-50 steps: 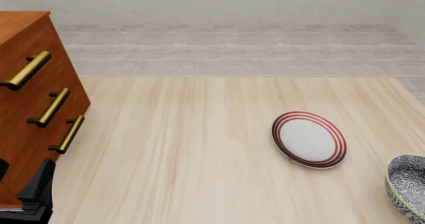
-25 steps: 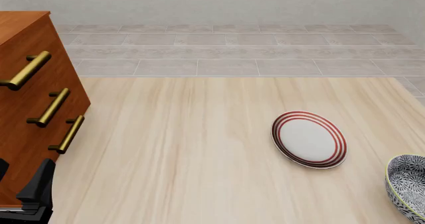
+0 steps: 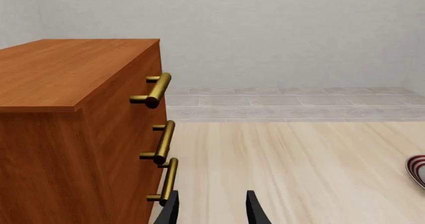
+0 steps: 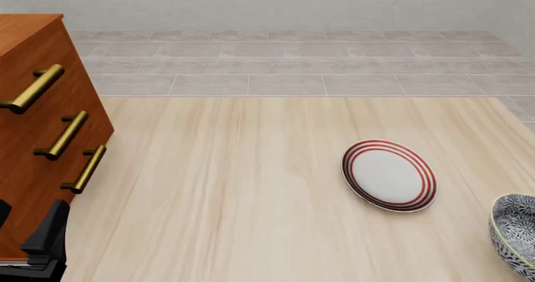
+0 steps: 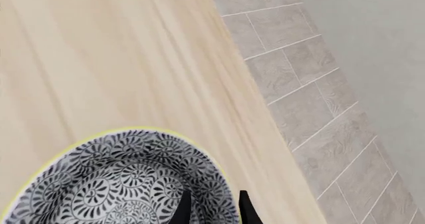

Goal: Put the bowl on top of the cabinet.

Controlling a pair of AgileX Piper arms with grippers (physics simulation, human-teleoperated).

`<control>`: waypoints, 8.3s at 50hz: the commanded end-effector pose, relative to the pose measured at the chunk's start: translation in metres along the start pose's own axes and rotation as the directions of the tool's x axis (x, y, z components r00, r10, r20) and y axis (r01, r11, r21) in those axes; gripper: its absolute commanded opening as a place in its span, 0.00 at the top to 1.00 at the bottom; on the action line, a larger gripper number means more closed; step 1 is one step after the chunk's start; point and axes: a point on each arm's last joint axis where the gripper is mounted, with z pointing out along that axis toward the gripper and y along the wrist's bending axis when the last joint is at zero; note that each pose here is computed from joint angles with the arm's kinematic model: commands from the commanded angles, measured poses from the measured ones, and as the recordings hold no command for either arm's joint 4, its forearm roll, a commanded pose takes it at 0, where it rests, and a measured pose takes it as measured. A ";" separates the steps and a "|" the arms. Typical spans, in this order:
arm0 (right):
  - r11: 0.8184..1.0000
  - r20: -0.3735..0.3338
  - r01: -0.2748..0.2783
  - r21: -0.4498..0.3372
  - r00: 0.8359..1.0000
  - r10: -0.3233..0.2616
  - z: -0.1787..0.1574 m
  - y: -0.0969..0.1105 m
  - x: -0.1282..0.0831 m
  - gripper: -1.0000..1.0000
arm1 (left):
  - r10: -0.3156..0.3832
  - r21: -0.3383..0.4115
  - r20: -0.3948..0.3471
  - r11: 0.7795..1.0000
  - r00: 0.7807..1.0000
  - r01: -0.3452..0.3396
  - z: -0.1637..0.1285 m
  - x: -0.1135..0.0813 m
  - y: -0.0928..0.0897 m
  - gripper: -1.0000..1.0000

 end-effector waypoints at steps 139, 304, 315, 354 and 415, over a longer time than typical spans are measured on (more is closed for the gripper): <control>0.880 0.694 0.136 -0.454 0.674 0.254 -0.252 0.009 -0.136 1.00 | 0.000 -0.002 0.000 1.000 1.000 0.000 0.000 0.000 0.000 0.00; 0.632 0.697 0.384 -0.673 0.615 0.368 -0.253 0.122 -0.199 1.00 | -0.198 0.530 -0.445 0.728 0.874 0.435 0.103 -0.138 -0.130 0.00; 0.626 0.695 0.389 -0.676 0.618 0.367 -0.252 0.127 -0.197 1.00 | -0.204 0.537 -0.439 0.721 0.875 0.437 0.111 -0.148 -0.138 0.00; 0.595 0.682 0.397 -0.699 0.619 0.389 -0.259 0.124 -0.184 1.00 | -0.247 0.513 -0.408 0.734 0.879 0.444 0.141 -0.146 -0.151 0.00; 0.533 0.667 0.428 -0.730 0.618 0.417 -0.272 0.120 -0.167 1.00 | -0.228 0.523 -0.452 0.716 0.862 0.463 0.156 -0.103 -0.181 0.00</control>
